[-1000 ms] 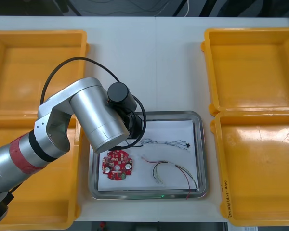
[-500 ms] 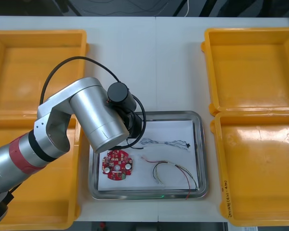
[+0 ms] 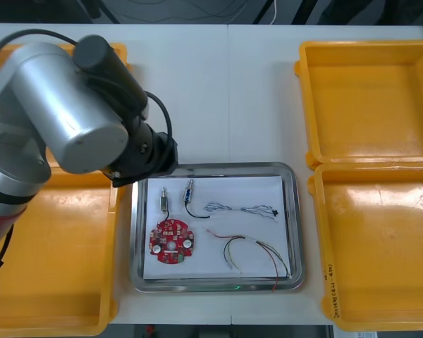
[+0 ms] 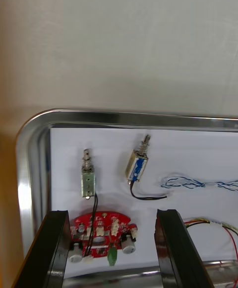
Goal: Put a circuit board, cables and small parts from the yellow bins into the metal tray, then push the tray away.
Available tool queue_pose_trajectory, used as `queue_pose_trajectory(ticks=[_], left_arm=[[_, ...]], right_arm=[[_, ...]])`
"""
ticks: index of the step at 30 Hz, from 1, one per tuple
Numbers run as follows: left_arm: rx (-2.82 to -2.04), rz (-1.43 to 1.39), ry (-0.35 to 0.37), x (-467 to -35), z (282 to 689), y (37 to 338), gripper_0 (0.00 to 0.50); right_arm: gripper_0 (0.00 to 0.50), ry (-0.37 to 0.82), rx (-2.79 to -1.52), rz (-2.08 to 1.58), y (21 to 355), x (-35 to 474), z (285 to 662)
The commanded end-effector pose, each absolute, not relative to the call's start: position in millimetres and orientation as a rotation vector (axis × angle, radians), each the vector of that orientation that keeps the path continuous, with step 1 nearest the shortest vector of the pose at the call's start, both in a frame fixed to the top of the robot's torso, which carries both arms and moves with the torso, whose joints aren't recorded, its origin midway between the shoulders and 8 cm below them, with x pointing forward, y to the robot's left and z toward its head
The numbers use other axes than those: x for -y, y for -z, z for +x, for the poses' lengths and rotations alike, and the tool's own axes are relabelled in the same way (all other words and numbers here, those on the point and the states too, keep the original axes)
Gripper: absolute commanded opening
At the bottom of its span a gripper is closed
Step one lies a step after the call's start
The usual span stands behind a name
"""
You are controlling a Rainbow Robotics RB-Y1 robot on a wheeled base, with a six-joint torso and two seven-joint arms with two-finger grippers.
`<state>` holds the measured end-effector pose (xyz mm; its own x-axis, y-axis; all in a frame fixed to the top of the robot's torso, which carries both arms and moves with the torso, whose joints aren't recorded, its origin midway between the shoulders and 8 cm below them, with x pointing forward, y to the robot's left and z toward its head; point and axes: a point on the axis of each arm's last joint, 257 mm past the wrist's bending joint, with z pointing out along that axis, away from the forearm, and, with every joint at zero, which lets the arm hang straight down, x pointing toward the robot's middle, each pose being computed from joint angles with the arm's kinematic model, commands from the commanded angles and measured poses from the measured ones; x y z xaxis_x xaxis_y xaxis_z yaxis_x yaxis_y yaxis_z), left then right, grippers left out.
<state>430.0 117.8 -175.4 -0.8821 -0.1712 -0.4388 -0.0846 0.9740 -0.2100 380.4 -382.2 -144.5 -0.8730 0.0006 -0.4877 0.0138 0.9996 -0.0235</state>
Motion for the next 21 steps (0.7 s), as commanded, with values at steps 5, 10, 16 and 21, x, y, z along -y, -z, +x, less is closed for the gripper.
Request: queue_pose_trajectory(ticks=[5,10,16,21], left_arm=[[-2.607,-0.175,0.240,-178,433,115,0.500],[-2.575,-0.124,0.236,-203,437,91,0.500],[-2.554,-0.094,0.239,-234,436,75,0.500],[-2.558,-0.077,0.220,-261,430,74,0.500]], right_arm=[[0.500,0.026,-2.602,-0.131,129,360,382],[0.500,0.022,-2.578,-0.259,123,326,385],[0.500,0.007,-2.558,-0.422,121,284,389],[0.500,-0.005,-2.538,-0.557,121,248,390]])
